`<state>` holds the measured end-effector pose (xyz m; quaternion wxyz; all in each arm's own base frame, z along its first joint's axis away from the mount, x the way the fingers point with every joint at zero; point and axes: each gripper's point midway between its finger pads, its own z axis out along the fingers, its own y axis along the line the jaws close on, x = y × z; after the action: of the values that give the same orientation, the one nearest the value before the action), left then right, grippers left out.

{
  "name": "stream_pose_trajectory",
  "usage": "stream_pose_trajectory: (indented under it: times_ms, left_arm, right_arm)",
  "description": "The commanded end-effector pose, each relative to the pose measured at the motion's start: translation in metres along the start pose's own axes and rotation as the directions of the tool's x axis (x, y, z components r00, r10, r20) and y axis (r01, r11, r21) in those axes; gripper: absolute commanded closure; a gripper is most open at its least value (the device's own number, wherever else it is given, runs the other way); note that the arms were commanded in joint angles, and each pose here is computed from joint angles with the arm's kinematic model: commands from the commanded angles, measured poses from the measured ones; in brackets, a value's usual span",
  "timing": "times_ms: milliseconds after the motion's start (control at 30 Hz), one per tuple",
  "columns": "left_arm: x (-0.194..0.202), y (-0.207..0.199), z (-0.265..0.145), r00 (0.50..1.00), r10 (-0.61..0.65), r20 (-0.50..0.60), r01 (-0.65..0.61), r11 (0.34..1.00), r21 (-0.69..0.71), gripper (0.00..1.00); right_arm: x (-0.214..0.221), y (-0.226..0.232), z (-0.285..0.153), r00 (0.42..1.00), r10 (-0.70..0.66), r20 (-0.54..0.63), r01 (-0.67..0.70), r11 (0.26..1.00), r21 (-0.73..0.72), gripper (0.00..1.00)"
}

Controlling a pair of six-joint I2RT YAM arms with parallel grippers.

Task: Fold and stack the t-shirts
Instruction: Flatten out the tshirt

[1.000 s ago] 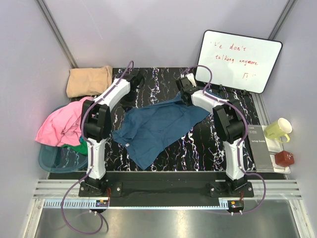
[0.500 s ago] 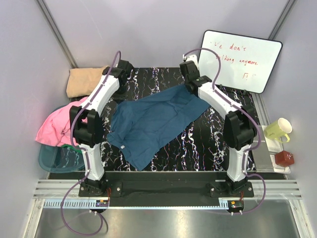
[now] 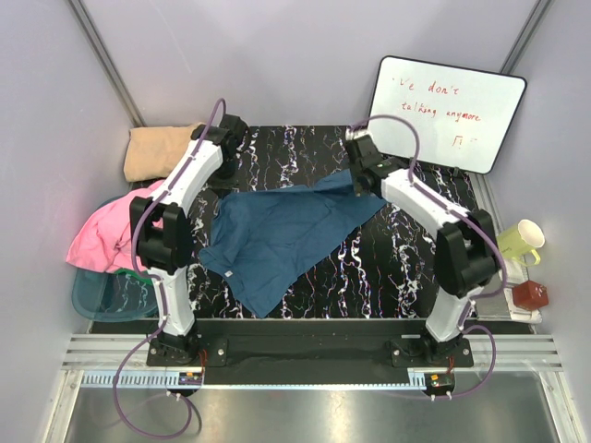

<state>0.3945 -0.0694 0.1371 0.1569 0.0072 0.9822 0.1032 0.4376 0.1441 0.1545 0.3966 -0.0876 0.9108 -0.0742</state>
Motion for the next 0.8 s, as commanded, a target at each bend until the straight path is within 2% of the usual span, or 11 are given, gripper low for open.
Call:
stream_pose_trajectory:
  times_ms: [0,67,267,367,400,467,567,667,767]
  left_arm:
    - [0.002,-0.002,-0.004,1.000,-0.010,-0.019,0.011,1.000,0.022,1.00]
    - [0.003,-0.001,-0.005,1.000,-0.012,-0.024,0.013,1.000,0.021,1.00]
    - [0.003,0.001,-0.005,0.999,-0.012,-0.030,0.013,1.000,0.006,1.00]
    - [0.004,-0.001,-0.003,0.999,-0.012,-0.037,0.013,1.000,0.009,1.00]
    - [0.005,-0.001,-0.003,0.999,-0.012,-0.038,0.012,1.000,0.008,1.00]
    - [0.004,-0.001,-0.002,0.999,-0.009,-0.038,0.009,1.000,0.008,1.00]
    - [0.004,-0.003,-0.002,0.999,-0.009,-0.041,0.010,1.000,0.017,1.00]
    - [0.004,-0.005,-0.001,0.999,-0.005,-0.044,0.007,1.000,0.028,1.00]
    - [0.003,-0.007,0.000,0.999,-0.005,-0.046,0.007,0.999,0.035,1.00]
  right_arm:
    - [0.081,0.014,0.019,0.957,-0.003,-0.291,-0.005,1.000,-0.026,1.00]
    - [0.099,0.016,0.019,0.934,0.003,-0.357,-0.009,1.000,-0.017,1.00]
    - [0.114,0.022,-0.004,0.913,0.073,-0.400,-0.102,0.994,-0.050,1.00]
    - [0.119,0.023,-0.001,0.901,0.043,-0.432,-0.073,0.996,-0.051,0.66]
    - [0.121,0.020,0.001,0.895,0.042,-0.445,-0.062,0.998,-0.031,0.48]
    - [0.116,0.009,0.000,0.900,0.044,-0.434,-0.040,0.999,0.018,0.34]
    - [0.105,-0.002,-0.007,0.910,0.114,-0.398,-0.109,0.993,0.035,0.32]
    - [0.106,-0.011,-0.008,0.885,0.214,-0.413,-0.219,0.975,0.035,0.32]
    - [0.119,-0.017,-0.005,0.860,0.258,-0.441,-0.259,0.964,0.060,0.34]
